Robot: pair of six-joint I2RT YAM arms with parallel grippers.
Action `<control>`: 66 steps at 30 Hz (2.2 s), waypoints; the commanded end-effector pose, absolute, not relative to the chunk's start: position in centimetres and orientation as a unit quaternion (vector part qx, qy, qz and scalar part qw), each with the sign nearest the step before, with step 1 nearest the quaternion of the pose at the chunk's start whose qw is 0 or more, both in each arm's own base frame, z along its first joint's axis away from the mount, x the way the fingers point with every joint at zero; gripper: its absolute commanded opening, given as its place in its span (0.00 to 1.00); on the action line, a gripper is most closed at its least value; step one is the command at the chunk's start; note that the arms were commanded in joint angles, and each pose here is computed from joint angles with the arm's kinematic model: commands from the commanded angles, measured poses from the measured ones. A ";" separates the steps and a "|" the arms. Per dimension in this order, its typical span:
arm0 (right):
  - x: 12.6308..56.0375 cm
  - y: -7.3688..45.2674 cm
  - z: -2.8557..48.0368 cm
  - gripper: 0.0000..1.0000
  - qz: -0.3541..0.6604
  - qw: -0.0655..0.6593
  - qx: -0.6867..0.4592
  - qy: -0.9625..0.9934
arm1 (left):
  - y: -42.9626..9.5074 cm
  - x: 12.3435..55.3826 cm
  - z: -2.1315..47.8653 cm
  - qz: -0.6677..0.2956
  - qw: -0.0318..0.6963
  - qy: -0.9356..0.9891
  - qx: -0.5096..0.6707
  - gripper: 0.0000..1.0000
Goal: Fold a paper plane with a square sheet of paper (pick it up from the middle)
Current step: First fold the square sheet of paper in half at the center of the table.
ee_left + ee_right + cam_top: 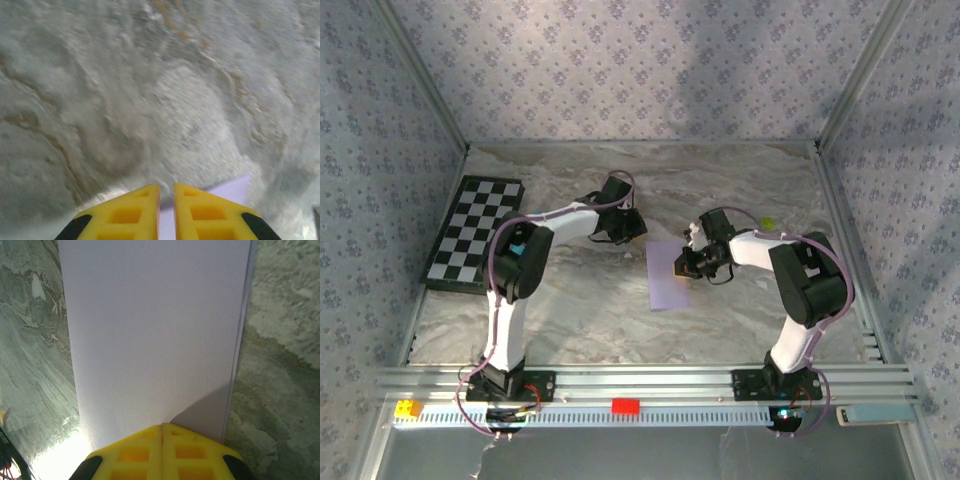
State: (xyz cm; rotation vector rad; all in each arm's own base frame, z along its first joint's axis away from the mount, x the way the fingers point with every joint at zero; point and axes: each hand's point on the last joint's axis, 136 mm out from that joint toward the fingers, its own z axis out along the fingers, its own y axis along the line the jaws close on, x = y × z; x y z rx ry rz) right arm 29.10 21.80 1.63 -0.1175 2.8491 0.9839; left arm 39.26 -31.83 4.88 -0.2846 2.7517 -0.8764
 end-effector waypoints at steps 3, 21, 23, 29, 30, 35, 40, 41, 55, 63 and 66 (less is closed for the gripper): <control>25.6 18.5 -2.1 0.00 0.242 -0.005 -0.006 0.970 | -34.7 34.6 8.5 -0.358 0.111 0.927 -0.021 0.14; 25.2 18.1 -2.4 0.00 0.234 -0.009 -0.002 0.972 | -33.9 24.6 1.2 -0.347 0.006 0.937 0.037 0.13; 25.1 18.0 -2.4 0.00 0.234 -0.010 -0.001 0.972 | -33.0 24.1 0.3 -0.329 0.001 0.943 0.045 0.14; 24.9 17.9 -2.5 0.00 0.232 -0.011 -0.002 0.973 | -33.2 24.1 2.2 -0.339 0.011 0.939 0.061 0.15; 24.9 17.9 -2.4 0.00 0.232 -0.010 -0.002 0.973 | -33.4 24.2 2.9 -0.342 0.014 0.937 0.061 0.15; 25.0 17.9 -2.4 0.00 0.233 -0.009 0.001 0.972 | -34.9 23.6 5.5 -0.376 0.014 0.923 0.076 0.15; 25.0 17.9 -2.3 0.00 0.234 -0.006 0.005 0.972 | -36.3 21.9 5.6 -0.394 -0.007 0.914 0.095 0.14; 24.9 17.9 -2.3 0.00 0.234 -0.006 0.005 0.972 | -36.4 21.6 5.5 -0.395 -0.011 0.914 0.097 0.14; 24.6 17.6 -2.8 0.00 0.230 -0.009 0.007 0.973 | -33.1 16.5 0.3 -0.340 -0.062 0.934 0.090 0.13; 24.7 17.8 -2.7 0.00 0.233 -0.009 0.006 0.972 | -33.4 17.1 3.4 -0.329 -0.025 0.936 0.125 0.14; 24.8 17.9 -2.5 0.00 0.236 -0.007 0.003 0.972 | -34.1 19.5 5.5 -0.335 0.017 0.935 0.115 0.13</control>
